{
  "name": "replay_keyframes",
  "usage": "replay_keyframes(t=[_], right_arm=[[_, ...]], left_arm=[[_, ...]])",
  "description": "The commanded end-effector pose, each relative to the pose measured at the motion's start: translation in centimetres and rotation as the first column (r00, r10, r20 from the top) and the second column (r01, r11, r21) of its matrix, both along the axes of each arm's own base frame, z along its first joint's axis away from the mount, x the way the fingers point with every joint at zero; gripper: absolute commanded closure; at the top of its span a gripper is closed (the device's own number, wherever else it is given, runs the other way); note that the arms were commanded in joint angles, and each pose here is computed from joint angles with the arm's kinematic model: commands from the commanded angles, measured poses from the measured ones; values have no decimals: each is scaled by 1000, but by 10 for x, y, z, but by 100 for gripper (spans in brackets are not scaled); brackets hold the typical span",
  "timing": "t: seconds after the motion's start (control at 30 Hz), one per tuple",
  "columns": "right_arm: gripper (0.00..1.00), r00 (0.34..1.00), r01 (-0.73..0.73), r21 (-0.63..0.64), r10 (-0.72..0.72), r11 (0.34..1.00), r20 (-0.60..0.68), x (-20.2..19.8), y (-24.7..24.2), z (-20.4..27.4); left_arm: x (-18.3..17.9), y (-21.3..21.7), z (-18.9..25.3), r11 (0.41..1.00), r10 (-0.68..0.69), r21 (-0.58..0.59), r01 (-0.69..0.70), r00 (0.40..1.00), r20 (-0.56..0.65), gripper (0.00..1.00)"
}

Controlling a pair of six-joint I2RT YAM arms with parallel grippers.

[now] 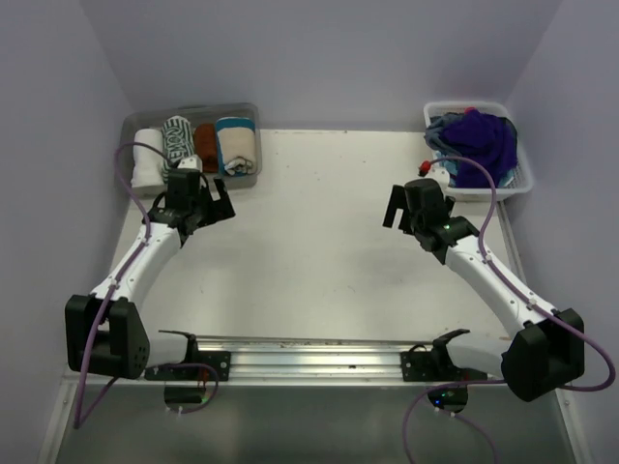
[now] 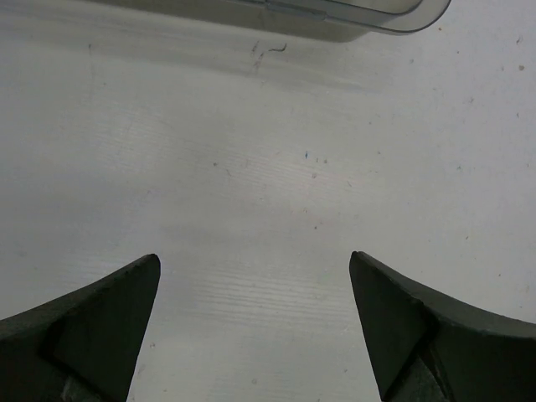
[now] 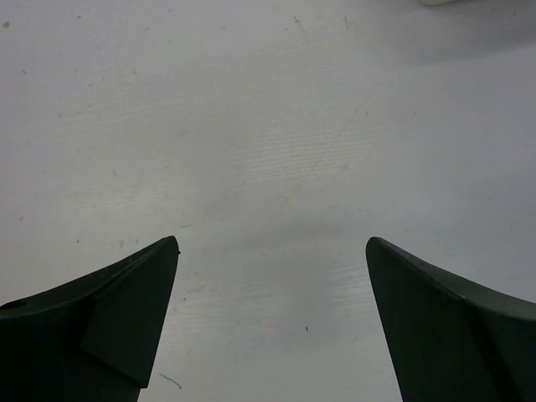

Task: Roll the towels
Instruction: Grab a towel with the right arm

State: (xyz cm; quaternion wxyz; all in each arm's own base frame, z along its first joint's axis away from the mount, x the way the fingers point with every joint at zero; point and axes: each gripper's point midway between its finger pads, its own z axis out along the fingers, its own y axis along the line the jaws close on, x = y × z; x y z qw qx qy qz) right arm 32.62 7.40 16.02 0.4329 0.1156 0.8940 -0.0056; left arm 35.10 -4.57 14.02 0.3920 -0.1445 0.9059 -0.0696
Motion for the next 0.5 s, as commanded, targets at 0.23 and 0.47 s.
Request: replay_keyframes(t=[0.23,0.47], right_arm=[[1,996,79,-39,-77,996,44,10,-15,21],[1,983,155,137,-166,978,77,63,-56,44]], left_arm=[[13,-3,15,1000,-14,0,14,999,41,0],[9,-3,12,1000,-12,2,12,1000,19,0]])
